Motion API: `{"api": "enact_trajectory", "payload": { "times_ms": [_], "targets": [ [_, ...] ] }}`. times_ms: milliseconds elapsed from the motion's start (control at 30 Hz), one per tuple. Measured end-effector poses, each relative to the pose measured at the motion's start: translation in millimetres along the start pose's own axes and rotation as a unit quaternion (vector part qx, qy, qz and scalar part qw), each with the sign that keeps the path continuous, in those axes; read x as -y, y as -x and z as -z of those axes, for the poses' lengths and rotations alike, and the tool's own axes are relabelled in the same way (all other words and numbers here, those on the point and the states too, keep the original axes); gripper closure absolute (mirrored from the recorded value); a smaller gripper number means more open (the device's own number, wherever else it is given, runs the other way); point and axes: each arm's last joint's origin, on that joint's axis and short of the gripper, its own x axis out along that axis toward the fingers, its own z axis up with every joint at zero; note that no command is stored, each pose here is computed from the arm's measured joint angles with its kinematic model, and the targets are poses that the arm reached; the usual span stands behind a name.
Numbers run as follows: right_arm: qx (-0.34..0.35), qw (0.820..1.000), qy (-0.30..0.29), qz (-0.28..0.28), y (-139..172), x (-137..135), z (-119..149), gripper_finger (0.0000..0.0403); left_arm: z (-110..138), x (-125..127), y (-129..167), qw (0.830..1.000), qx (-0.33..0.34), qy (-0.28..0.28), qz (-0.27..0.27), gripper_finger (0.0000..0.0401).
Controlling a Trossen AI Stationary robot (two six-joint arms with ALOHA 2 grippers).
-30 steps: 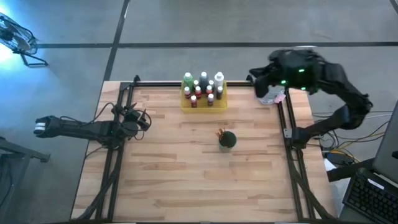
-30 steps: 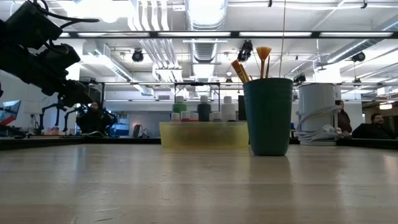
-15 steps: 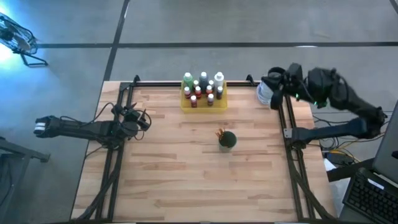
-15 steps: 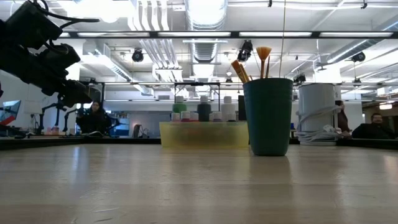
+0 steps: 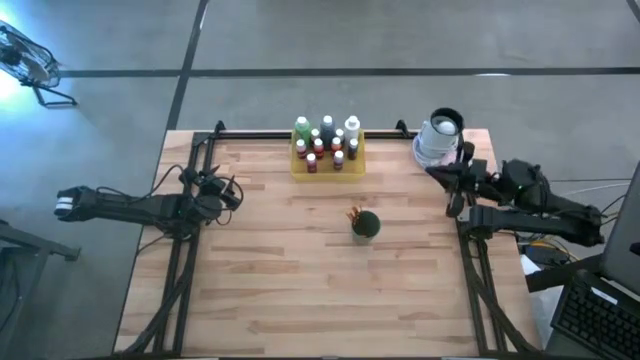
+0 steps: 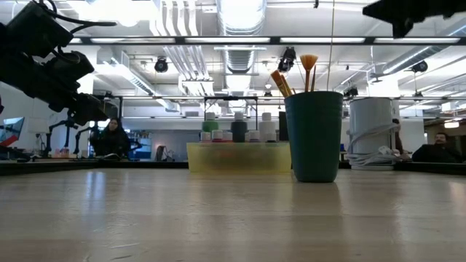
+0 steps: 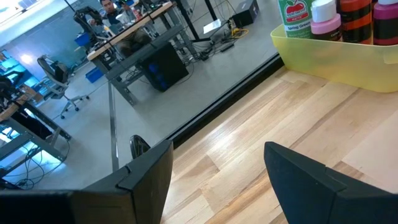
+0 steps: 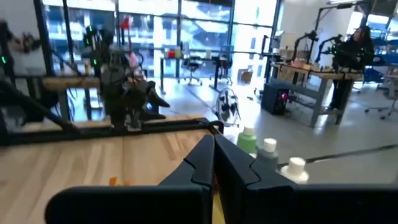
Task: Pick & Place Paint Supplies
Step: Return to Home Position
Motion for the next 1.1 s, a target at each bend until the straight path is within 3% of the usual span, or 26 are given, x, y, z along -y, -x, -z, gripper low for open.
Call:
{"api": "enact_trajectory", "payload": {
  "times_ms": [167,400,1100],
  "targets": [
    [0.011,0.999,-0.033,-0.010,-1.0,-2.7,36.1,0.0394,0.0,0.0,0.0,1.000,0.000,0.000,0.000,0.0144],
    [0.036,0.999,-0.022,-0.019,-2.0,-5.3,69.6,0.0394,0.0,0.0,0.0,1.000,0.000,0.000,0.000,0.0144],
    [-0.032,0.999,-0.014,-0.020,-11.5,-8.7,127.0,0.0394,0.0,0.0,0.0,1.000,0.000,0.000,0.000,0.0144]
  ]
}}
